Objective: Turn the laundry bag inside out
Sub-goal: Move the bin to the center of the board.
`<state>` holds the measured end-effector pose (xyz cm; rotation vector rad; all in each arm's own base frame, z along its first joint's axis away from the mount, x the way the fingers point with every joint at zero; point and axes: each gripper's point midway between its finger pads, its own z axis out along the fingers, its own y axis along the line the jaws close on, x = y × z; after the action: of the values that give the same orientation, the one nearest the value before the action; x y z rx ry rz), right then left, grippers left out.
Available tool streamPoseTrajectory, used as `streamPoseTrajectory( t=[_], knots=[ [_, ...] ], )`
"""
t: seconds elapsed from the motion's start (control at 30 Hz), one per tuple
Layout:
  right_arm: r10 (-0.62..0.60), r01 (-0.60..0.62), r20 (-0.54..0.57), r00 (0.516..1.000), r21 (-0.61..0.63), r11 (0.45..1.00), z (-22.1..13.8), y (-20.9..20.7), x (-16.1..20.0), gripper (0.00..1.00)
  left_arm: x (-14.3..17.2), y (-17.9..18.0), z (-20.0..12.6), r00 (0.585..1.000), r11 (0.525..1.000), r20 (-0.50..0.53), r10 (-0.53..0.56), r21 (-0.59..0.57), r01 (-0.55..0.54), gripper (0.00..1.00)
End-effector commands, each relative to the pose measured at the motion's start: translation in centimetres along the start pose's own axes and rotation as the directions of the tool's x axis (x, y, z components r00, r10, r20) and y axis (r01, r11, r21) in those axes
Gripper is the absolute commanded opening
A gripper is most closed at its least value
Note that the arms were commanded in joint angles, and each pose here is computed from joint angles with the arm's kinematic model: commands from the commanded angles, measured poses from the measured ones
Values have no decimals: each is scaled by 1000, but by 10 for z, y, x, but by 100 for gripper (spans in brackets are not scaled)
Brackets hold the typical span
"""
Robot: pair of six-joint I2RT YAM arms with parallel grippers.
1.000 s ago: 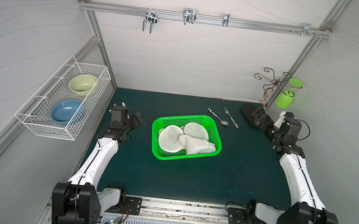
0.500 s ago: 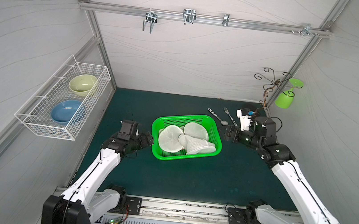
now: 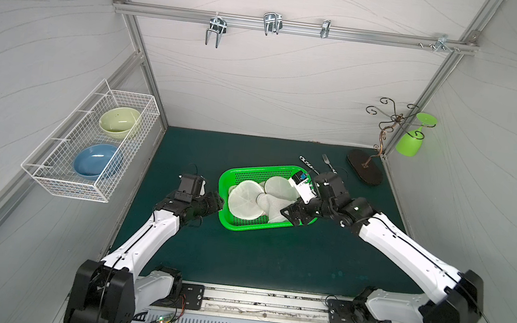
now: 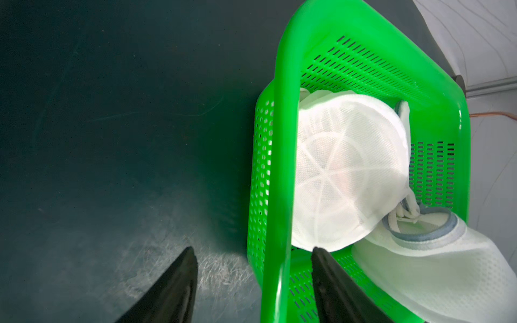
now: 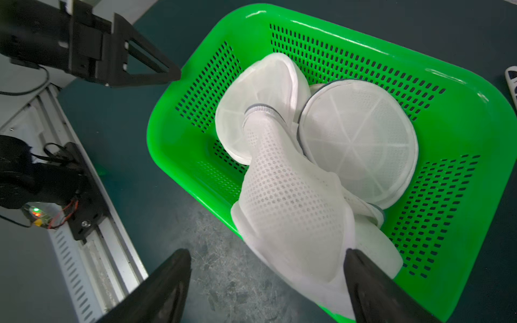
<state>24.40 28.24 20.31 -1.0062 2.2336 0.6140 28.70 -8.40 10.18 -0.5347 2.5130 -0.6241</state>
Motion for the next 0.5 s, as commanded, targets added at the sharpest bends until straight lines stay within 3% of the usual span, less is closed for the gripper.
streamPoseTrajectory(
  t=[0.0,0.23,0.33,0.4,0.47],
  knots=[
    [-47,47,-7,999,38,998,8,-5,-12,89,-11,-7,6,999,999,34,26,23,-26,65],
    [-66,69,-65,996,38,997,45,-7,-16,85,-14,-6,21,1000,1000,10,28,9,-28,48],
    [-69,72,-90,994,35,997,60,-8,-16,82,-14,-6,28,1000,1000,-10,29,8,-29,32],
    [-75,80,-117,990,35,996,70,-7,-12,76,-14,-6,33,999,1000,-24,26,8,-26,20],
    [-78,84,-136,988,40,996,78,-9,-9,67,-15,-5,35,999,1000,-26,20,0,-20,14]
  ],
)
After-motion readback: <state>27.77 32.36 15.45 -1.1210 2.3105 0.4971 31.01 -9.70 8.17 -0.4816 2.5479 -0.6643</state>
